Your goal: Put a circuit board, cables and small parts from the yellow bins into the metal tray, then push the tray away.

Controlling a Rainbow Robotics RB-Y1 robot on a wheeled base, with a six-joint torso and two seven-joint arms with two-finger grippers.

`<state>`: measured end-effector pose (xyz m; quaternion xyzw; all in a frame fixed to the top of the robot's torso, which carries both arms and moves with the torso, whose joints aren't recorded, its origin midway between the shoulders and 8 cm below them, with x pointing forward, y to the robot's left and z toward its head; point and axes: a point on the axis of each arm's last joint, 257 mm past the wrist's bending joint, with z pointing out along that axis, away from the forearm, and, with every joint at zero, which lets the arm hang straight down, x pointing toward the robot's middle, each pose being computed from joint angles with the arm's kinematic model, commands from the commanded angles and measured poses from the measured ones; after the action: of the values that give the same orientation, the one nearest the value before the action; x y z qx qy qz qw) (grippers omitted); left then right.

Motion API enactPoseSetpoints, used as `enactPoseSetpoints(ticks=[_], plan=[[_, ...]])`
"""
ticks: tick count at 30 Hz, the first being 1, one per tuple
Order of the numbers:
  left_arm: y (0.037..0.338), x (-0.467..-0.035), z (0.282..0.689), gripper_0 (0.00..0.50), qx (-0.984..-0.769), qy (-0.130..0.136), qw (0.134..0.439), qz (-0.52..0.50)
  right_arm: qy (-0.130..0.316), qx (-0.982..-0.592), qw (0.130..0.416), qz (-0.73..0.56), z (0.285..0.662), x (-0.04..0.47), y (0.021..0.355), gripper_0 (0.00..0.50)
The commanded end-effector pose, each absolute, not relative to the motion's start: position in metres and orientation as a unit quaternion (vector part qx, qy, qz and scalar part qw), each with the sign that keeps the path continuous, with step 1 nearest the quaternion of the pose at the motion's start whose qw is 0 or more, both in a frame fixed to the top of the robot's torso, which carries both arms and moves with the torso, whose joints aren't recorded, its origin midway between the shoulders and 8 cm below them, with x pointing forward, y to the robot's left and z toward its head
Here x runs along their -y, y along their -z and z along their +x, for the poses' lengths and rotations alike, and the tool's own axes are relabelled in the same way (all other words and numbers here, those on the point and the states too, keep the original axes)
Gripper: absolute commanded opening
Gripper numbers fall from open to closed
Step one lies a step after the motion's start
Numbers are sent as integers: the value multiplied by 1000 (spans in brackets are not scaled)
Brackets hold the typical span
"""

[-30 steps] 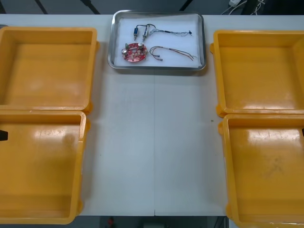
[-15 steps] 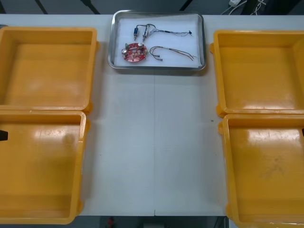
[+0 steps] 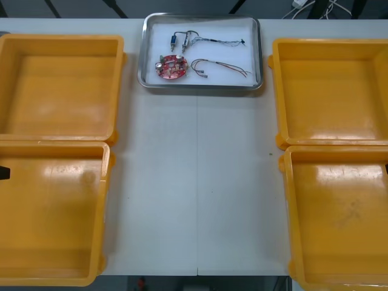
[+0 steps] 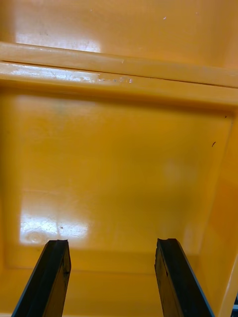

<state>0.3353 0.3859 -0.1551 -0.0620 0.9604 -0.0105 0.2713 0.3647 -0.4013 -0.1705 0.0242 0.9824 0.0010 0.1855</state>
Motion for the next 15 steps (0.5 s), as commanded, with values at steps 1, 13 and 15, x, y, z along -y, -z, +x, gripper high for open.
enactPoseSetpoints(ticks=[1,13,15], plan=[[150,-393,329,500,-962,-19,270,-24,21,-978,202,45,363,417,153,500],[150,-393,329,500,-962,-19,270,-24,21,-978,202,45,363,417,153,500],[150,-393,329,500,-962,-19,270,-24,21,-978,202,45,363,417,153,500]])
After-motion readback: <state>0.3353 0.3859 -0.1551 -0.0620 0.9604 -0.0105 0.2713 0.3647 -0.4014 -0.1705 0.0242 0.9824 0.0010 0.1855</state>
